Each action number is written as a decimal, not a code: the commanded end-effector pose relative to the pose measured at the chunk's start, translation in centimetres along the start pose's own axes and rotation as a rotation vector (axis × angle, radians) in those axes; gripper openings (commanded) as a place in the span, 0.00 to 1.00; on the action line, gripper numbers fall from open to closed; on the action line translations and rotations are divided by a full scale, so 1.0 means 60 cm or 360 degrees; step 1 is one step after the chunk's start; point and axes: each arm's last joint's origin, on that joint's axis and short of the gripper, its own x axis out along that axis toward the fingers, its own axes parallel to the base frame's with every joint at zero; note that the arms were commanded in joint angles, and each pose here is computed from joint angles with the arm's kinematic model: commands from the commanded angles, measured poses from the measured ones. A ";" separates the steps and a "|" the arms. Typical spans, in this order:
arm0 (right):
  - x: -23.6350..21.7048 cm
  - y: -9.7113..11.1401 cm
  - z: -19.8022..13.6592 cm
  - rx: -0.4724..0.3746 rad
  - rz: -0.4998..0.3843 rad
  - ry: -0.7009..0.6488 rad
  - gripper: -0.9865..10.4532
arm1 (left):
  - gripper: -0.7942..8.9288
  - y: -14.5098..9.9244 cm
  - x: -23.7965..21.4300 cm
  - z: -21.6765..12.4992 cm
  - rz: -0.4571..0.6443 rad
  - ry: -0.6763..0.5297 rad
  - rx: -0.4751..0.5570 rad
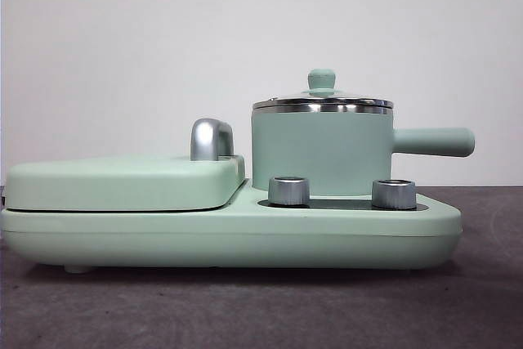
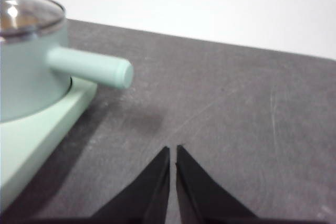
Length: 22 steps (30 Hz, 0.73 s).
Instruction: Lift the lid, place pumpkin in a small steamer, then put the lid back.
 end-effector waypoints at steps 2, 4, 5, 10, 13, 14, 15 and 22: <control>0.006 0.000 -0.013 0.0060 -0.0013 0.0000 0.10 | 0.09 0.001 0.003 -0.009 0.0005 0.0013 0.0013; 0.006 0.000 -0.012 0.0059 -0.0013 -0.0007 0.10 | 0.09 0.001 0.003 -0.009 0.0005 0.0012 0.0013; 0.006 0.000 -0.012 0.0058 -0.0013 -0.0014 0.10 | 0.09 0.001 0.003 -0.009 0.0005 0.0012 0.0013; 0.006 0.000 -0.011 0.0059 -0.0013 -0.0019 0.10 | 0.09 0.001 0.003 -0.009 0.0005 0.0012 0.0013; 0.006 0.000 -0.011 0.0059 -0.0014 -0.0019 0.10 | 0.09 0.001 0.003 -0.009 0.0005 0.0012 0.0013; 0.006 0.000 -0.011 0.0059 -0.0013 -0.0019 0.10 | 0.09 0.001 0.003 -0.009 0.0005 0.0012 0.0013; 0.006 0.000 -0.011 0.0059 -0.0014 -0.0019 0.10 | 0.09 0.001 0.003 -0.009 0.0005 0.0012 0.0013; 0.006 0.000 -0.011 0.0059 -0.0014 -0.0019 0.10 | 0.09 0.001 0.003 -0.009 0.0005 0.0012 0.0013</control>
